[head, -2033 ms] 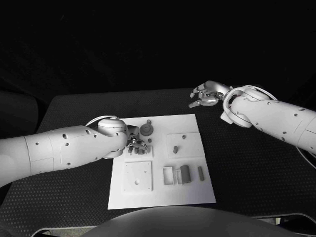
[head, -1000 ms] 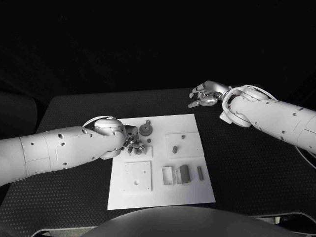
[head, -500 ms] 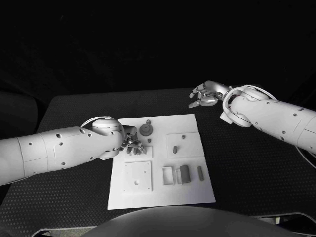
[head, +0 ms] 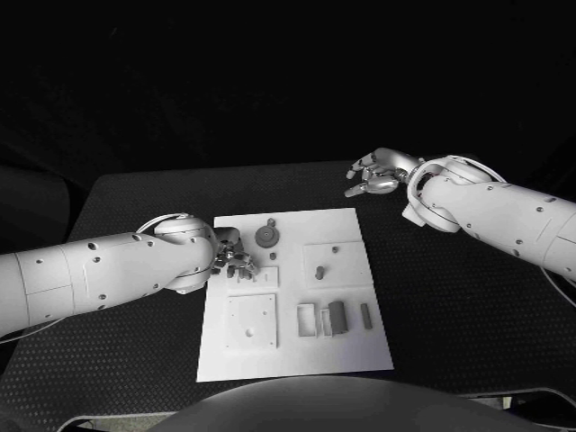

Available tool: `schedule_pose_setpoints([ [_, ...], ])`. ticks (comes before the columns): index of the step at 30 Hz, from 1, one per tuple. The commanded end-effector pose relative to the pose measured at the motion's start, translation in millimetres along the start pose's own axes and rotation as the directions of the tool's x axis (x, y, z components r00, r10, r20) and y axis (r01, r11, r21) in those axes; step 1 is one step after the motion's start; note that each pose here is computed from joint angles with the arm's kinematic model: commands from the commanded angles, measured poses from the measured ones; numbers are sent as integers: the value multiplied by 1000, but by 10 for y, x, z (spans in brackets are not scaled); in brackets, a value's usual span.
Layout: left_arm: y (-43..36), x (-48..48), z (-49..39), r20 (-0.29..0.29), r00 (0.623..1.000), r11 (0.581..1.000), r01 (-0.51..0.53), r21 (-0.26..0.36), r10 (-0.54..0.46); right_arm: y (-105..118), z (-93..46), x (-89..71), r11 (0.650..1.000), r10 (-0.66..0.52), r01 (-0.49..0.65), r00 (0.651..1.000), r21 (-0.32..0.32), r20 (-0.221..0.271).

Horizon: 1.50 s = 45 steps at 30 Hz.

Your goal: Assemble the parts on the task board

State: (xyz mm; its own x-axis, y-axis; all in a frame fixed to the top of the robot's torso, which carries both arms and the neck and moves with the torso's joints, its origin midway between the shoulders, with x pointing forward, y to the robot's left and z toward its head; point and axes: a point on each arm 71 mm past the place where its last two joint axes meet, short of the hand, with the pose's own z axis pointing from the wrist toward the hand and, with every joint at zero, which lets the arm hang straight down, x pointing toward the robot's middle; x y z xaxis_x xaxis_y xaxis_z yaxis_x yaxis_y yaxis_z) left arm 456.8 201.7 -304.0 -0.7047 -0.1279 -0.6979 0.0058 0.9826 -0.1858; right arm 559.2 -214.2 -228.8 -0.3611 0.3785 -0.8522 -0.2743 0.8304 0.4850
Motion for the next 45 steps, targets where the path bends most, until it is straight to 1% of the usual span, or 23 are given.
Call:
schedule_pose_setpoints([
  [1,13,40,-5,-1,997,997,74,-1,-74,1,-2,9,1000,-8,8,1000,-1,-12],
  [7,7,53,-13,-9,996,996,87,5,-87,-4,-4,7,1000,-9,9,1000,0,-12],
  [11,2,61,-11,-18,993,993,116,4,-116,0,-3,9,1000,-9,9,1000,-1,-13],
  [17,-27,86,-15,-26,992,992,128,6,-127,-1,-3,8,1000,-9,9,1000,-1,-13],
  [21,-45,90,-10,-20,991,991,132,7,-132,3,-2,10,1000,-9,9,1000,-1,-14],
  [27,-65,103,-7,-32,992,993,121,3,-121,1,-2,10,1000,-9,9,1000,-1,-15],
  [35,-68,97,-2,-24,994,994,107,-3,-107,4,-1,11,1000,-9,9,1000,-2,-14],
  [38,-65,87,-3,-10,996,996,85,-3,-85,0,-2,10,1000,-9,9,1000,-1,-14],
  [41,-58,95,-2,-23,997,997,75,-9,-75,1,-1,10,1000,-9,9,1000,-1,-14],
  [42,-57,95,1,-27,998,999,48,-8,-49,0,-1,10,1000,-9,9,1000,-1,-15],
  [45,-68,99,1,-31,999,1000,25,-5,-25,4,2,12,1000,-9,9,1000,-1,-15],
])
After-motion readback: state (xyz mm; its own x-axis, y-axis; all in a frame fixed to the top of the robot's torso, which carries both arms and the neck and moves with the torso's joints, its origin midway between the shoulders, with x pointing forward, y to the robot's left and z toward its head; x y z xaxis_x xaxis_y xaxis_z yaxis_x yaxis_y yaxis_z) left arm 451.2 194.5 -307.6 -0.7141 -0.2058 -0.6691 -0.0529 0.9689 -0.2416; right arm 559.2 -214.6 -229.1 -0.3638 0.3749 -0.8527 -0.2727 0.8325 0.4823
